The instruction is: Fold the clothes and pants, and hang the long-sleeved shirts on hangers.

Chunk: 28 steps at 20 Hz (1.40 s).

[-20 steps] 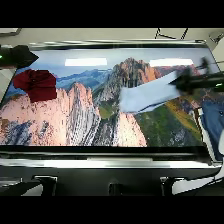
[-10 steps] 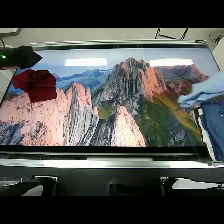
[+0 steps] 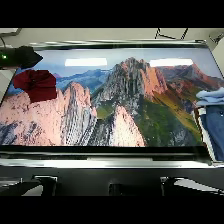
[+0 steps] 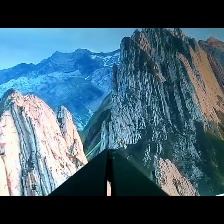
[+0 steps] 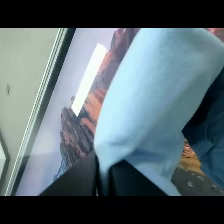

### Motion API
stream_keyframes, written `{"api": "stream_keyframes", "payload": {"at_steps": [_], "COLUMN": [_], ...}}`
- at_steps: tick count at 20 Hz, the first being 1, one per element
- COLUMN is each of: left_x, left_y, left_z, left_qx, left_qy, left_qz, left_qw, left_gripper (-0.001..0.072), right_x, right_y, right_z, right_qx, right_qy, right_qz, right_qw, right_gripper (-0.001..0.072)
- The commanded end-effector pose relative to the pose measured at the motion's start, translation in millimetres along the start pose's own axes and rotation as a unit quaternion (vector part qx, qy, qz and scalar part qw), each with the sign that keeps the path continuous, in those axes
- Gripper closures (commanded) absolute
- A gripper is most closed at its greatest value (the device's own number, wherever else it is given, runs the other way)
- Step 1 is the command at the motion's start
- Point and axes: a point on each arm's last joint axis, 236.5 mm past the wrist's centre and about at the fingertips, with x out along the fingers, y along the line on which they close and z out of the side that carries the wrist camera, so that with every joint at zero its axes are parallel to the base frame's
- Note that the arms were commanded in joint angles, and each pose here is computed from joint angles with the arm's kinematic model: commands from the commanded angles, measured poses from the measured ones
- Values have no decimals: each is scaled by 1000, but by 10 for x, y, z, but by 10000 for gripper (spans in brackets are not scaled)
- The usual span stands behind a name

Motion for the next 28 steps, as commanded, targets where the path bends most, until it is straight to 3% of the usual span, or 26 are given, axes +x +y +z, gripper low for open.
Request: {"api": "stream_keyframes", "payload": {"at_steps": [1,4,9,13,19,20,22,24,26,28], "left_x": [3,9,20,20,20,20,19,-8,-119,-210], "left_y": [-3,-34,-93,-93,-118,-118,-118,-170,-312,-247], "left_z": [-3,-10,-31,-33,-30,-31,-23,78,418,808], "left_qx": [1,13,17,17,11,11,11,8,14,59], "left_qy": [0,1,5,5,4,5,3,-17,-83,-167], "left_qz": [0,-3,-8,-8,-14,-14,-14,-23,-41,2], "left_qw": [1000,1000,1000,1000,1000,1000,1000,1000,996,984], "left_gripper": [684,684,683,684,684,684,684,684,685,686], "right_x": [-331,-534,-519,-643,-402,-386,-332,-261,-207,-96], "right_y": [-438,-1090,-1810,-2581,-3022,-3031,-2938,-2541,-1765,-713], "right_z": [-61,-288,-803,-1279,-1524,-1465,-1342,-887,-109,367], "right_qx": [29,59,123,146,138,133,106,38,-52,-186], "right_qy": [1,35,108,144,160,148,138,85,-45,-141], "right_qz": [-75,-216,-310,-420,-430,-429,-408,-350,-273,-198], "right_qw": [997,974,937,884,878,881,896,932,960,952], "right_gripper": [675,674,675,675,671,567,91,55,56,56]}}
